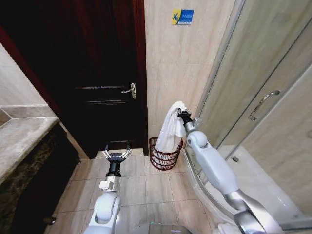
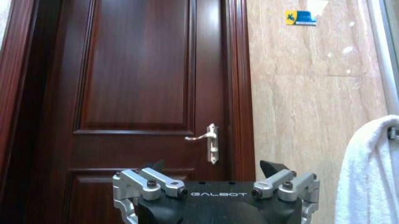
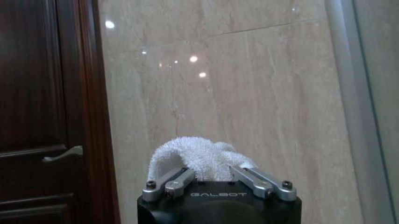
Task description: Discard the used towel into the hamper.
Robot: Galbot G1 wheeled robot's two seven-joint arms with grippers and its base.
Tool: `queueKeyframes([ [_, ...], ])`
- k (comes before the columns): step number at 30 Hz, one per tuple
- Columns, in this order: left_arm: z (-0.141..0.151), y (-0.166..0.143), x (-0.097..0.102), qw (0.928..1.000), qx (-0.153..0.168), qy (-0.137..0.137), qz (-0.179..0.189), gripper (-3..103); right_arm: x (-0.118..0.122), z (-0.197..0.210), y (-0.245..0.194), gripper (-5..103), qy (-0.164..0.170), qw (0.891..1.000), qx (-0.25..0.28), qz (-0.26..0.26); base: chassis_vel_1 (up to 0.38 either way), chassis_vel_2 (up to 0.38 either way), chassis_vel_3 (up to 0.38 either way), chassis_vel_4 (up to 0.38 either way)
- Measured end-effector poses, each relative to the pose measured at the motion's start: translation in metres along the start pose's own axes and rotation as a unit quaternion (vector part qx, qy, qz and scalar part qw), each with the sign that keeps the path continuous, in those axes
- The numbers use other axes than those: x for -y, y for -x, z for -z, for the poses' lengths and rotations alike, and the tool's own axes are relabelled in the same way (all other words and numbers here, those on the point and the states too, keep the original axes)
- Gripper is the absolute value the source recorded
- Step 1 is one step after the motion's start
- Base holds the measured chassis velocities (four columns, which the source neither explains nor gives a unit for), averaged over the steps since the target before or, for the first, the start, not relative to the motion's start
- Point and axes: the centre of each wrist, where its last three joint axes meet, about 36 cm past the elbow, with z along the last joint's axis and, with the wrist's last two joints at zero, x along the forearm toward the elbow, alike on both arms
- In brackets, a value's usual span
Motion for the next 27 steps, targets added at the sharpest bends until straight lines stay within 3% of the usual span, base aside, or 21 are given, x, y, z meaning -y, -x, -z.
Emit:
queueKeyframes([
  [13,0.000,-0.001,0.000,1.0000,-0.008,-0.003,-0.002,100,-0.013,-0.010,-0.034,8,0.008,1.000,-0.012,0.005,0.000,0.000,0.000,0.000],
  [27,-0.002,0.005,-0.019,0.9990,-0.039,-0.019,-0.010,100,-0.011,-0.026,-0.065,8,-0.001,1.000,-0.022,-0.009,0.000,0.000,0.000,0.000],
])
